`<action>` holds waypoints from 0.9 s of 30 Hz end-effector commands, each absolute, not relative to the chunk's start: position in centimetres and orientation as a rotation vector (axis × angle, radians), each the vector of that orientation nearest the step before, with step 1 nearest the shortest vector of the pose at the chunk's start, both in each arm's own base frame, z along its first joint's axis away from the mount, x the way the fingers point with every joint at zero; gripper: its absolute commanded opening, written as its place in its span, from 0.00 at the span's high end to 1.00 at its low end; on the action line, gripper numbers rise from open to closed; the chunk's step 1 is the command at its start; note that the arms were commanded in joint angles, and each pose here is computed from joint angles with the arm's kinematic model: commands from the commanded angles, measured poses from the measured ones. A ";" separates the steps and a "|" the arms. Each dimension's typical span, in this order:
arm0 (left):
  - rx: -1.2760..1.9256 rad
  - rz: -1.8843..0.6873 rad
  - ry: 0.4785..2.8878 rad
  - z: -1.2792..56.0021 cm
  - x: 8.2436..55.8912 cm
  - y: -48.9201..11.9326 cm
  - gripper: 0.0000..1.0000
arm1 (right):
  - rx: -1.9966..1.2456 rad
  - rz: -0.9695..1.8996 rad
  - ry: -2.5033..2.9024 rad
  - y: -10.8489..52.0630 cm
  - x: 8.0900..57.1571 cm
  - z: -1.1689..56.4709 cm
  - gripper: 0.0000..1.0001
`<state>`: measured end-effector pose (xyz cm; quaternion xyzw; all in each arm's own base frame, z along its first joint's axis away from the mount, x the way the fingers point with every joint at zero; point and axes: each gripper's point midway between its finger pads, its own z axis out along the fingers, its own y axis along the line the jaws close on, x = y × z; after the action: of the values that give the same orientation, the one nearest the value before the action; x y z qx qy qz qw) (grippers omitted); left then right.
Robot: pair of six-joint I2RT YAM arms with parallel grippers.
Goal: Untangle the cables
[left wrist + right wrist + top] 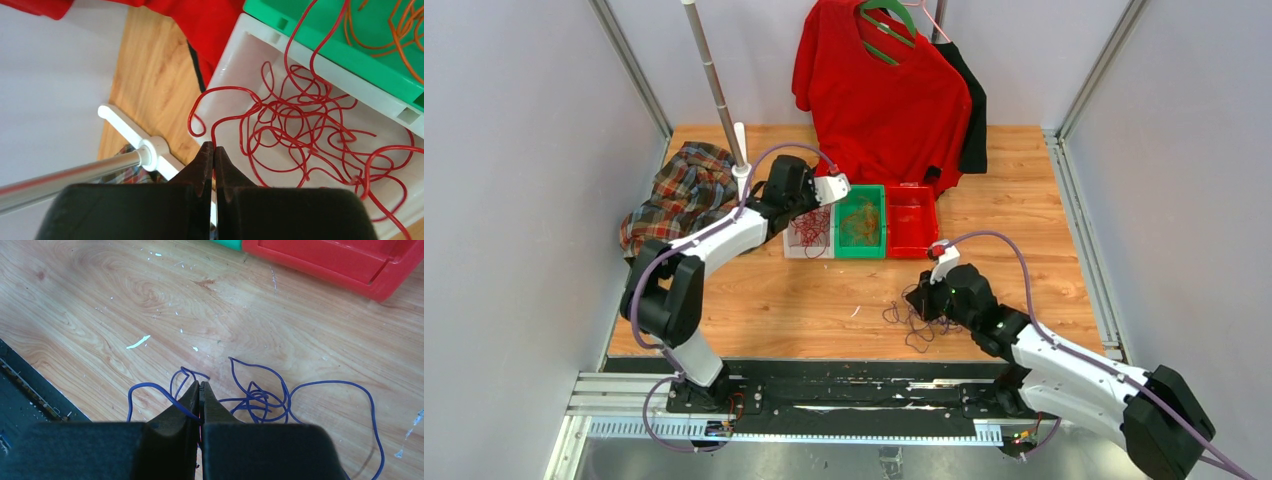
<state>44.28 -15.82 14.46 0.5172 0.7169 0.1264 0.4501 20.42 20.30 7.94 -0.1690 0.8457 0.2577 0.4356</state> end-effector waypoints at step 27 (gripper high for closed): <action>1.208 -0.257 1.913 20.5 42.7 -19.1 0.03 | -0.426 0.657 2.124 22.4 21.9 11.3 0.99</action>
<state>46.32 -18.29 14.53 0.5150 0.7531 -0.0026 0.4094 21.51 21.72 9.44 -0.1689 0.8512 0.2613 0.4227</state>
